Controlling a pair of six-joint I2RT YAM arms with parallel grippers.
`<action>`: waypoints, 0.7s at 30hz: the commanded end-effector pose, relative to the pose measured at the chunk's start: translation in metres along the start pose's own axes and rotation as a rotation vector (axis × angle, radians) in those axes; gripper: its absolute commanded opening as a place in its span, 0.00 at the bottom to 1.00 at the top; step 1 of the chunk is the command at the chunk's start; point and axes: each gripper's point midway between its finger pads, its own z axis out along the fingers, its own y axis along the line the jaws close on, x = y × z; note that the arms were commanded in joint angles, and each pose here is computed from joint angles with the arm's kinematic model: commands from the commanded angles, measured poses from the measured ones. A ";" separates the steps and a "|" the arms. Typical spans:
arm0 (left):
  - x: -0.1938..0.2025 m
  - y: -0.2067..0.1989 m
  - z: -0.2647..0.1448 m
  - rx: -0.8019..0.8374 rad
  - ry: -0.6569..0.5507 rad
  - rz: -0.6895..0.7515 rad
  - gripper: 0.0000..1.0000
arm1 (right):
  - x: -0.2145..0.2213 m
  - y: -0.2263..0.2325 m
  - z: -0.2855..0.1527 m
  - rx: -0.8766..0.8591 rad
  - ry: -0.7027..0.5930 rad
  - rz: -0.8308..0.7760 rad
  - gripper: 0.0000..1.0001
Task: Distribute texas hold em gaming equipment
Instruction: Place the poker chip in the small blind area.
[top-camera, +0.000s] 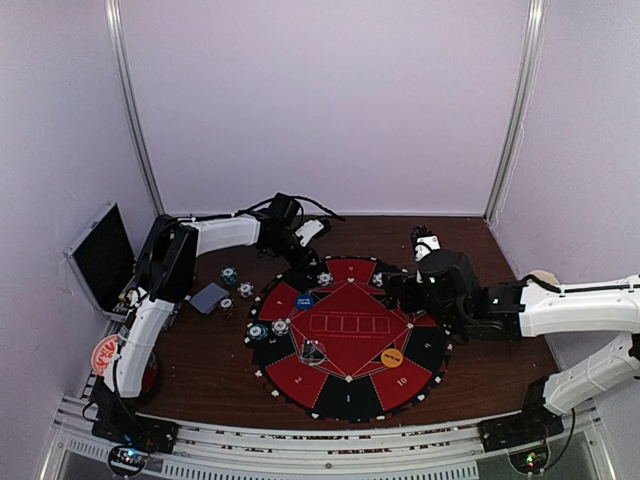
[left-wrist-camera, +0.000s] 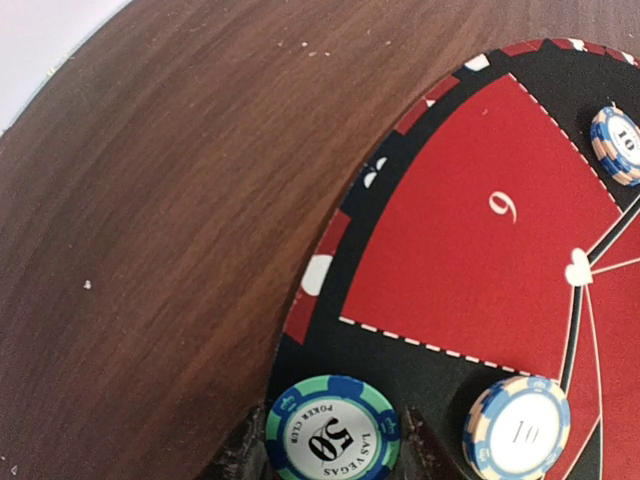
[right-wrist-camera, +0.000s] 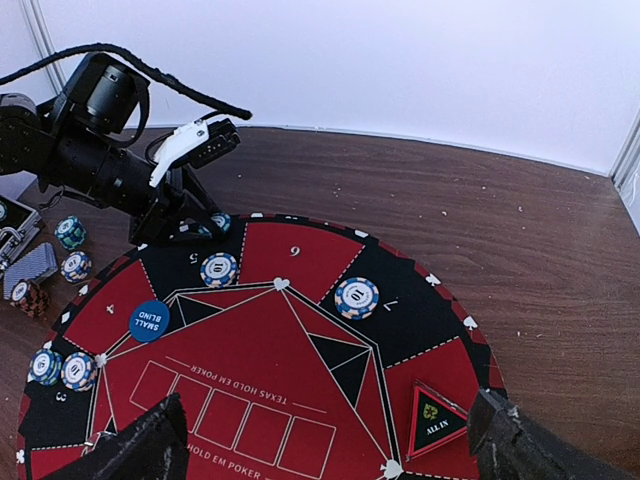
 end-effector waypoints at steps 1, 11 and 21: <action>-0.015 -0.006 0.001 0.011 -0.032 0.002 0.32 | -0.013 0.004 -0.001 0.001 -0.026 0.007 0.98; -0.010 -0.006 0.006 0.003 -0.020 0.004 0.33 | -0.011 0.005 0.000 0.001 -0.023 0.003 0.98; -0.022 0.000 -0.005 -0.042 -0.038 0.006 0.61 | -0.011 0.005 -0.001 0.001 -0.023 0.001 0.98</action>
